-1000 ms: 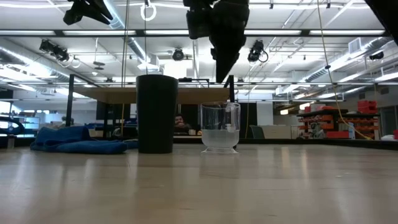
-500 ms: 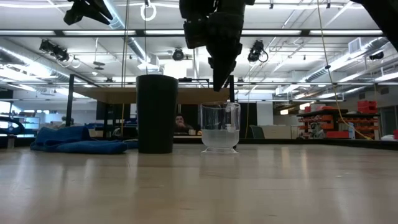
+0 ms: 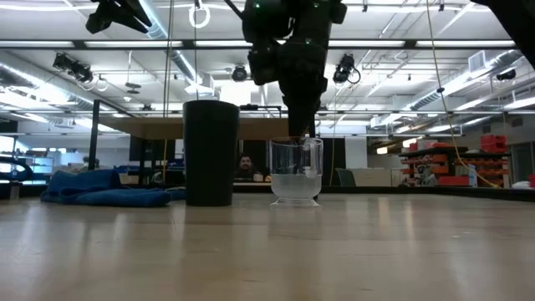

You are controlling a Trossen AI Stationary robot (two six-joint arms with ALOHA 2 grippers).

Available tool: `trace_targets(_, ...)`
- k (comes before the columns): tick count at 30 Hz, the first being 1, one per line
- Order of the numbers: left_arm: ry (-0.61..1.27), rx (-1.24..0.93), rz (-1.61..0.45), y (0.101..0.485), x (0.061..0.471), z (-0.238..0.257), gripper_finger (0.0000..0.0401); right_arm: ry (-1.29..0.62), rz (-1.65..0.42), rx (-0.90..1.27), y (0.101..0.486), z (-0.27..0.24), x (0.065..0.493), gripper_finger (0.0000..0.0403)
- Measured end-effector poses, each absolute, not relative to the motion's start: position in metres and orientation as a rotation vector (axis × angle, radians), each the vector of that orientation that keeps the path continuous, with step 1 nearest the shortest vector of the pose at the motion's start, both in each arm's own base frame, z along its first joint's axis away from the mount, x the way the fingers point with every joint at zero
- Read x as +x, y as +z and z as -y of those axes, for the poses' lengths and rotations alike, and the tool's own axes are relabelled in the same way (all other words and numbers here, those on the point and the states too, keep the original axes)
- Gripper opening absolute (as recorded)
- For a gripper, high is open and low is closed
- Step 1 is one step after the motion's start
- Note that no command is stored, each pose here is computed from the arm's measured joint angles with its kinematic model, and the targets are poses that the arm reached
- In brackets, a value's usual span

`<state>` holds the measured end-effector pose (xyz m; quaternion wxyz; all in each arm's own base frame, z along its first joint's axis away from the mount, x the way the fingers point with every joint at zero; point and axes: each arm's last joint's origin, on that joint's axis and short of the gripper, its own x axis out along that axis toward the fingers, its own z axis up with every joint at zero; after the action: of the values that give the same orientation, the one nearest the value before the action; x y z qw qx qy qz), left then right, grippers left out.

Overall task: Stack small to large cups/mugs on shelf
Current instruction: Put the transparent mug on the shelf

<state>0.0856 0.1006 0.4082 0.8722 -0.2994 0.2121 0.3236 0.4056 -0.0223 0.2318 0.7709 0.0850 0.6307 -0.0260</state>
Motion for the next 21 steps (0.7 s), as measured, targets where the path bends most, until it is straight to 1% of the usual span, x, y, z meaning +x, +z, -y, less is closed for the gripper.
trace_targets(5, 0.676, -0.629, -0.449, 0.407, 0.087, -0.102, 0.0085, -0.058, -1.37, 0.183, 0.232, 0.024, 0.405, 0.0083)
trace_targets(13, 0.676, -0.632, -0.454, 0.407, 0.088, -0.104, 0.0093, -0.077, -1.399, 0.19, 0.214, 0.033, 0.4, 0.008)
trace_targets(21, 0.677, -0.633, -0.456, 0.407, 0.088, -0.104, 0.0094, -0.075, -1.378, 0.191, 0.215, 0.033, 0.402, 0.0079)
